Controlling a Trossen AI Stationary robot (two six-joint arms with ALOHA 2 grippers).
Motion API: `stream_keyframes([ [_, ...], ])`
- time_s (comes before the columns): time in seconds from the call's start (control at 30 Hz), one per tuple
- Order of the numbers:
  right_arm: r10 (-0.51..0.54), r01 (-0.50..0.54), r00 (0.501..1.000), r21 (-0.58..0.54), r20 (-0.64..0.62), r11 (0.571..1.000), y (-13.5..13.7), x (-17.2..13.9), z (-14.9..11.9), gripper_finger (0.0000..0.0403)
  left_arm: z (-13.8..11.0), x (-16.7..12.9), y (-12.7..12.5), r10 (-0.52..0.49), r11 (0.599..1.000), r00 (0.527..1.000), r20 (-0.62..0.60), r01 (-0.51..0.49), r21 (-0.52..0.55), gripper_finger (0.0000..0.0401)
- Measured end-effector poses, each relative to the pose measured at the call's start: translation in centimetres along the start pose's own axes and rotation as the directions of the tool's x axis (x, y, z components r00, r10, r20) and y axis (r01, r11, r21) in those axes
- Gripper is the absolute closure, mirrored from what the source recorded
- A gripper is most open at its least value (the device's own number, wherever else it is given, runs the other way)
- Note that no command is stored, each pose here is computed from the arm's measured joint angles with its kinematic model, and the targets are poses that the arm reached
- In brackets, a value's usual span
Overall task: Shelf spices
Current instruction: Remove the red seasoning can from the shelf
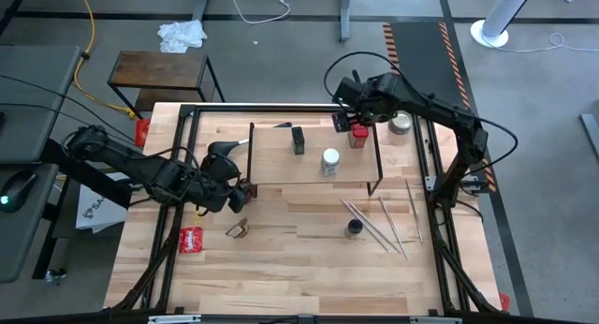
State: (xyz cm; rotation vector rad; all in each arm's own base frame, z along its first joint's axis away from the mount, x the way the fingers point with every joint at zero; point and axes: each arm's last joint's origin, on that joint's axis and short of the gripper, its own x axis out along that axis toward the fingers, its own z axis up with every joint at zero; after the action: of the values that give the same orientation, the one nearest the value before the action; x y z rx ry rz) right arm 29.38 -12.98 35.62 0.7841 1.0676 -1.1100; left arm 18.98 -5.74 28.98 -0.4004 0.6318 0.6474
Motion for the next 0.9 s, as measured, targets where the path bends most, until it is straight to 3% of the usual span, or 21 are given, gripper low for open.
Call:
stream_keyframes([
  [0.17, -0.004, 0.005, 0.999, 0.022, -0.04, 1.0, -0.1, 0.0, -0.3, 0.0039, 0.0, 0.0, 0.0, -0.005, 1.0, 1.0, -0.007, 0.005, 0.0, 0.0172],
  [0.33, -0.013, 0.014, 0.999, 0.032, -0.053, 0.999, 0.2, 0.5, -0.2, 0.0073, -0.1, 0.0, 0.0, -0.014, 1.0, 1.0, -0.021, 0.014, 0.0, 0.0172],
  [0.67, -0.049, 0.047, 0.993, -0.026, -0.105, 0.999, 1.6, 3.0, 0.1, 0.0105, -0.2, 0.0, -0.1, -0.034, 0.999, 0.998, -0.05, 0.034, -0.001, 0.0172],
  [0.9, -0.057, 0.053, 0.995, -0.06, -0.081, 0.997, 0.9, 1.9, -0.1, 0.0203, -0.2, 0.0, -0.1, -0.041, 0.999, 0.997, -0.06, 0.041, -0.002, 0.0172],
])
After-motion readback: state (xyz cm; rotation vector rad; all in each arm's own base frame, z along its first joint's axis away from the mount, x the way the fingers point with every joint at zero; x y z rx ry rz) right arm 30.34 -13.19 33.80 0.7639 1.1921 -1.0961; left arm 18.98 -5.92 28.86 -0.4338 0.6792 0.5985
